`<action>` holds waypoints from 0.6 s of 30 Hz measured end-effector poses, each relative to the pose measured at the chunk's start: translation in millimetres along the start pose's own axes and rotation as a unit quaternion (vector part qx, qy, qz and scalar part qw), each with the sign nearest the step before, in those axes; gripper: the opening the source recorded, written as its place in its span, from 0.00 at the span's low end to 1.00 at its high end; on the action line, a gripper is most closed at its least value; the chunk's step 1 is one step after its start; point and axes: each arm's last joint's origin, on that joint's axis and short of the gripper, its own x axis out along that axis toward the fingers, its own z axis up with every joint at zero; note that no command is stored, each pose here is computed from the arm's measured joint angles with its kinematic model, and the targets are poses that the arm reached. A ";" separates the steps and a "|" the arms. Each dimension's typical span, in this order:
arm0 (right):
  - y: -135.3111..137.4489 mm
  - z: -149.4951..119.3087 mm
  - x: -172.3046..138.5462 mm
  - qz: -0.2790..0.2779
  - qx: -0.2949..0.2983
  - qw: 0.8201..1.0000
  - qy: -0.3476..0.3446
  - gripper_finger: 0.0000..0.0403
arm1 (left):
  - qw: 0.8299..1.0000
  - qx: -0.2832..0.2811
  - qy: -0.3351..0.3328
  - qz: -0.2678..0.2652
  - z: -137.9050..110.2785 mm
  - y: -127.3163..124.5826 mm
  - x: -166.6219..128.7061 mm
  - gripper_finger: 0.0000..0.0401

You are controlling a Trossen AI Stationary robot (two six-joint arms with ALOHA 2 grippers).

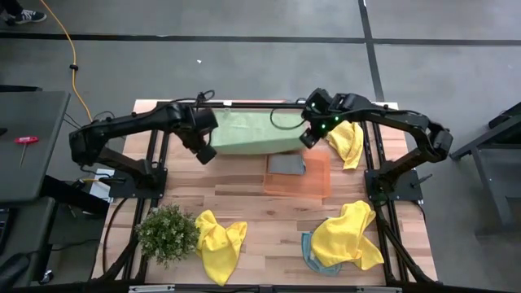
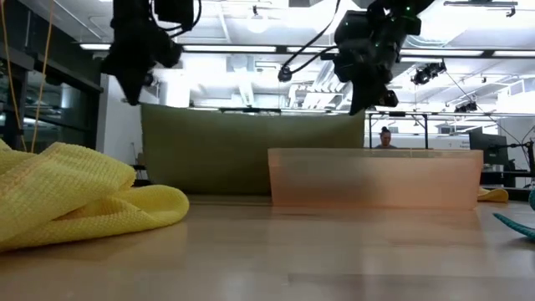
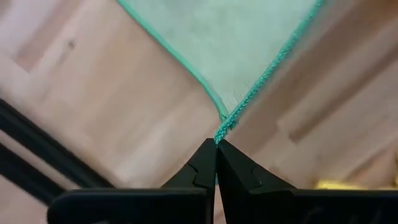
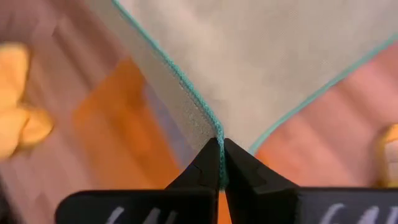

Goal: Fold microfiber towels
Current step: Fold the green microfiber towel

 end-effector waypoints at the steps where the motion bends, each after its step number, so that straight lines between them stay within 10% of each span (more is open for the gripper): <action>1: -3.9 3.3 -3.1 -0.012 0.005 1.000 -0.012 0.00 | 1.000 -0.002 -0.010 0.001 3.2 3.2 0.2 0.00; 18: -55.5 21.0 10.3 -0.065 0.057 0.996 0.003 0.00 | 0.995 -0.044 -0.065 0.062 58.2 43.8 35.3 0.00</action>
